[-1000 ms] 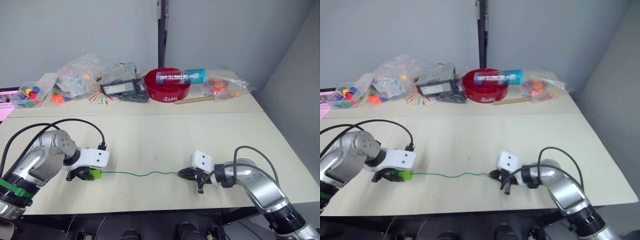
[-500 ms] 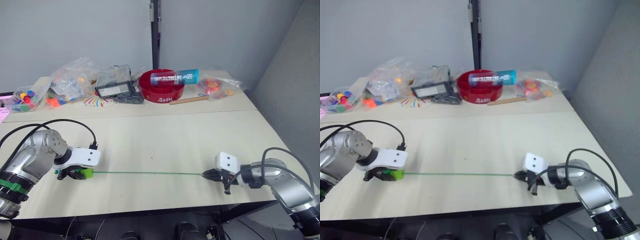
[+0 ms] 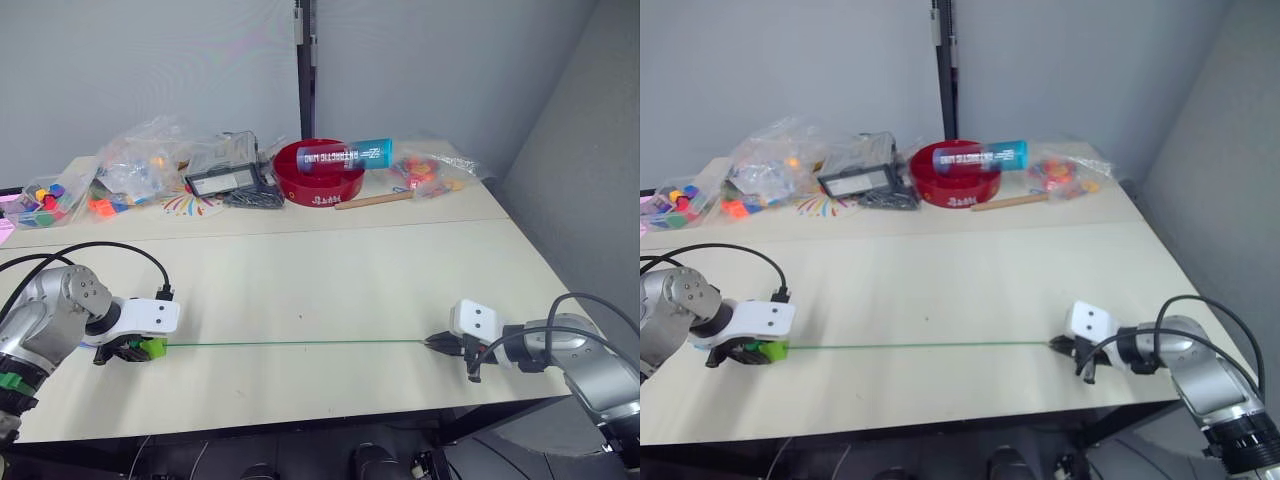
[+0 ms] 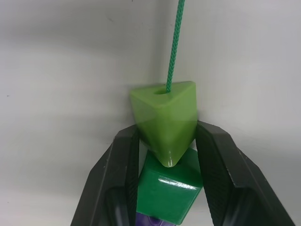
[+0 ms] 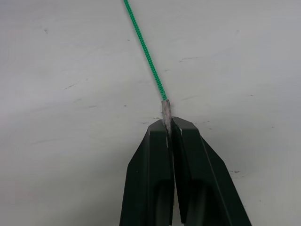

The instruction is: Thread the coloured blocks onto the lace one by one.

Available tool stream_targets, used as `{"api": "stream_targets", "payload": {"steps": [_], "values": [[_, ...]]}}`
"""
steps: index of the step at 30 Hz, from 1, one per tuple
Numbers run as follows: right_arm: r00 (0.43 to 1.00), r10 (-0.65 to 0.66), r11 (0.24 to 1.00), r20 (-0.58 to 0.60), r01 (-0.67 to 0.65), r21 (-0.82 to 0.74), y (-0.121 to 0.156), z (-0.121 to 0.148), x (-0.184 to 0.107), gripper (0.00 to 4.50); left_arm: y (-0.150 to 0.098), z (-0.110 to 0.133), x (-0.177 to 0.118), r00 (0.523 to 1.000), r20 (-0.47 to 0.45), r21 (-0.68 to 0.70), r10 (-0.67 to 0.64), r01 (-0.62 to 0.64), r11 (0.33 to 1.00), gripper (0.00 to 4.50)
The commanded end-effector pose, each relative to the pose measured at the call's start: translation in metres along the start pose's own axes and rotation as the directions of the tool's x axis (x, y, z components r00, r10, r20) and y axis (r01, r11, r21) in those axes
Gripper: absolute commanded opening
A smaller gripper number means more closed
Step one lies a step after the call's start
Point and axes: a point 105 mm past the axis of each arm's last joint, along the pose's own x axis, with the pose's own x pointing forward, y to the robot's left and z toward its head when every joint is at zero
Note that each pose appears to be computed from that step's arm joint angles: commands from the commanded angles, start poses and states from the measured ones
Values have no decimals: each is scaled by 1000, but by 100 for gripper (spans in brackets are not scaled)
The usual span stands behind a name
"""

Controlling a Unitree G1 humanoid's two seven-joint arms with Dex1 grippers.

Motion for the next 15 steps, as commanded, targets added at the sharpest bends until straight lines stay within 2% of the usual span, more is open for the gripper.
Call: {"api": "stream_targets", "payload": {"steps": [1, 5, 8, 15], "values": [[998, -40, 999, -51, 40, 8, -8, -7, -9, 0, -11, -23, 6, 995, -89, -56, -44, 39, 998, 126], [1000, 13, 1000, 9, -13, 4, 4, 7, 0, 0, -7, -19, 11, 998, -58, -60, -21, 18, 998, 126], [997, 65, 998, 43, -65, 10, 18, 16, 7, 0, -4, -6, 15, 1000, 19, -43, 12, -11, 999, 126], [995, 86, 995, 50, -88, 54, 31, 13, 28, 0, -8, 1, 14, 996, 84, -1, 15, -14, 1000, 126]]}}
